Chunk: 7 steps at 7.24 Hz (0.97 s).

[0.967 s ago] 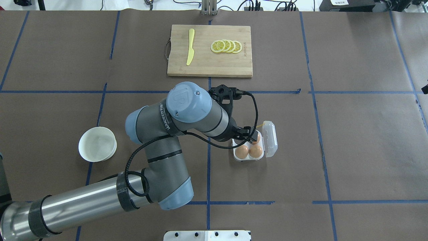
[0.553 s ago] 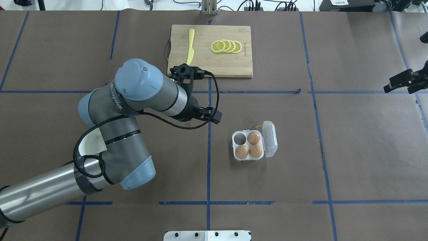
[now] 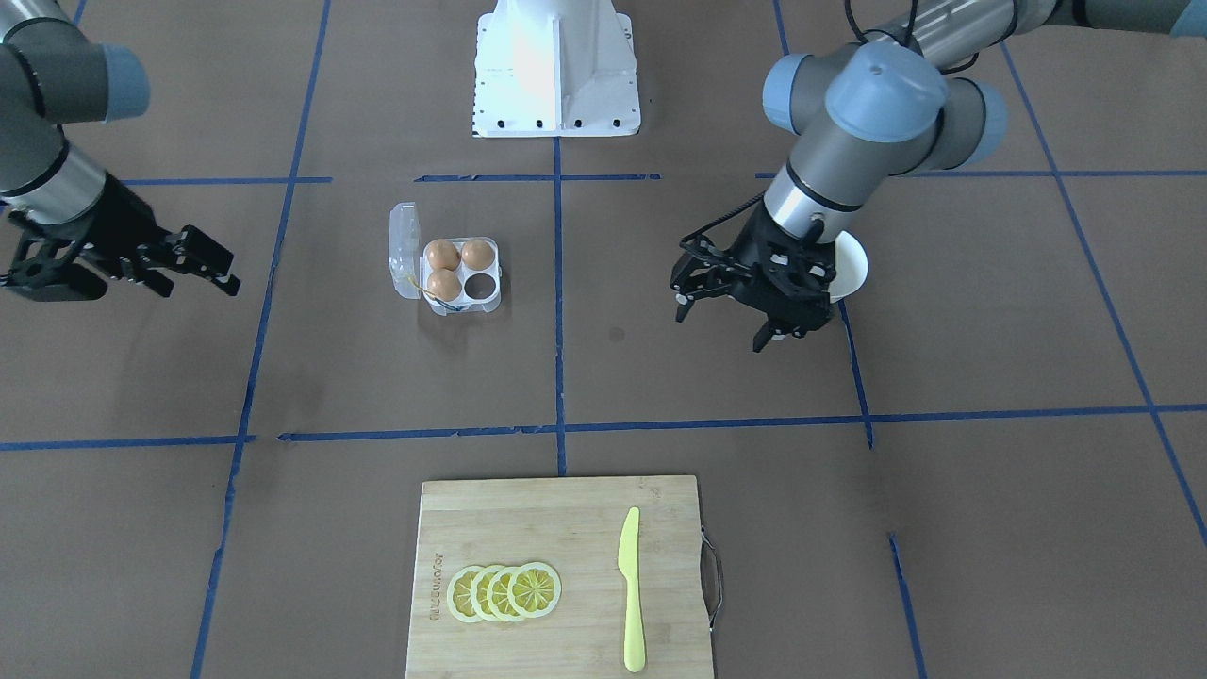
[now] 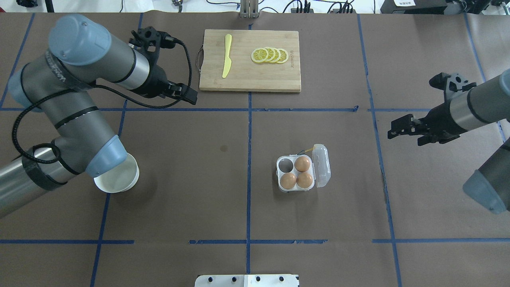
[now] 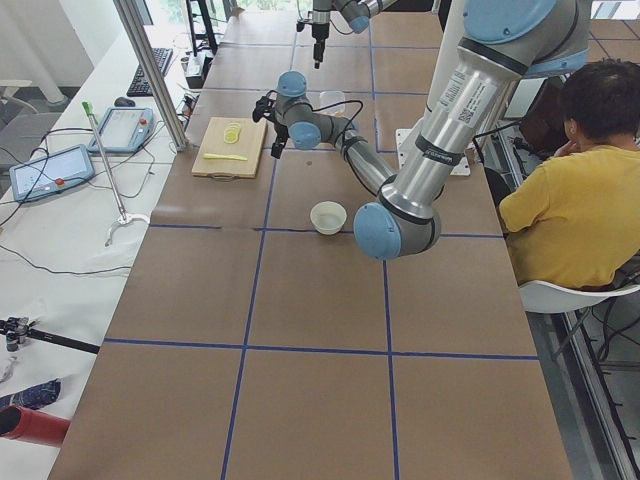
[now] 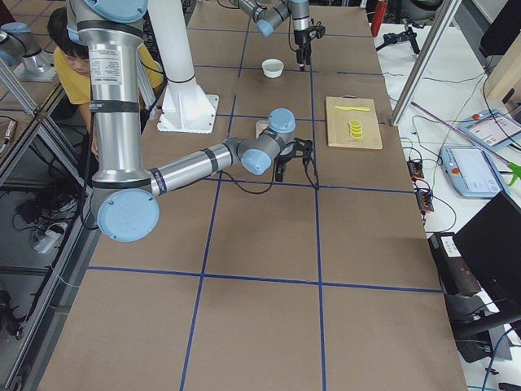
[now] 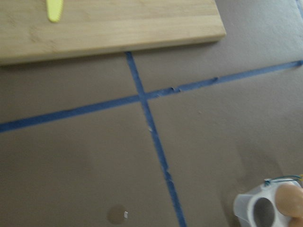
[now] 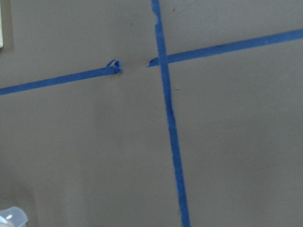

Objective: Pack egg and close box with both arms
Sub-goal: 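Withdraw the left gripper from the carton while the right arm moves in, then push the open carton lid closed with the right gripper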

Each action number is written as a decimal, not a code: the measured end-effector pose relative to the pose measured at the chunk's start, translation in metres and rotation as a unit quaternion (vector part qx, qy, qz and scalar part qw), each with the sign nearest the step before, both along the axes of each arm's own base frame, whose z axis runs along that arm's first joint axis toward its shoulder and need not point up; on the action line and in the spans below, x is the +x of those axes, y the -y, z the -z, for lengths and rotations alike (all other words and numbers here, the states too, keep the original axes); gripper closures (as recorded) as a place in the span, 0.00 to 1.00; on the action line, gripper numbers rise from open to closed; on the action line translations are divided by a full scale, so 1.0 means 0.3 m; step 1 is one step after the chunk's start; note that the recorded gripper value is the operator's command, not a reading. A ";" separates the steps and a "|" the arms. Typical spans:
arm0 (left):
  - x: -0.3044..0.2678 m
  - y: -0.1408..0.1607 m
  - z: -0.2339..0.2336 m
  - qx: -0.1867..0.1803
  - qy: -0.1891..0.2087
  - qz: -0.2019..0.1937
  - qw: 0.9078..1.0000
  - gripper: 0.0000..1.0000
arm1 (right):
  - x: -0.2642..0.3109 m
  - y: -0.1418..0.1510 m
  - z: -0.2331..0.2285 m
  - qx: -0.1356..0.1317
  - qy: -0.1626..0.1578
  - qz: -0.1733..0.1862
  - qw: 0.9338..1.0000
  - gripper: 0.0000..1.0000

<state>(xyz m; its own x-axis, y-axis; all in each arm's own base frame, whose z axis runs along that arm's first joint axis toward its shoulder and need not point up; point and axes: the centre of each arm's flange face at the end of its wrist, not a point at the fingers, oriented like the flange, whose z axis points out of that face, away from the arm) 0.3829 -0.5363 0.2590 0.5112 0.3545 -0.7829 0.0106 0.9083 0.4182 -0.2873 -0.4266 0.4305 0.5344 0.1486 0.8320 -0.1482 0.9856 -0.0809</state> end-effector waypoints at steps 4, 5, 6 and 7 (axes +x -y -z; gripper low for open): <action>-0.225 0.079 -0.200 0.050 0.043 -0.020 0.998 0.00 | -0.421 -0.219 0.274 0.003 0.012 -0.017 1.000 0.00; -0.233 0.078 -0.199 0.052 0.042 -0.020 0.998 0.00 | -0.521 -0.229 0.401 0.004 0.007 -0.020 1.000 0.00; -0.244 0.074 -0.190 0.054 0.040 -0.020 0.998 0.00 | -0.578 -0.220 0.517 -0.004 -0.005 -0.026 1.000 0.00; -0.266 0.068 -0.189 0.056 0.039 -0.017 0.998 0.00 | -0.566 -0.196 0.556 -0.013 -0.017 -0.034 0.999 0.00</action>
<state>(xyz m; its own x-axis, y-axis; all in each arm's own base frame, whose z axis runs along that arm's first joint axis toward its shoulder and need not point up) 0.3032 -0.5568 0.3158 0.5548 0.4549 -0.6966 -0.0551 0.8555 0.5148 -0.4572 -0.3679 0.2637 0.5504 0.2066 0.8089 -0.2183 0.9708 -0.0994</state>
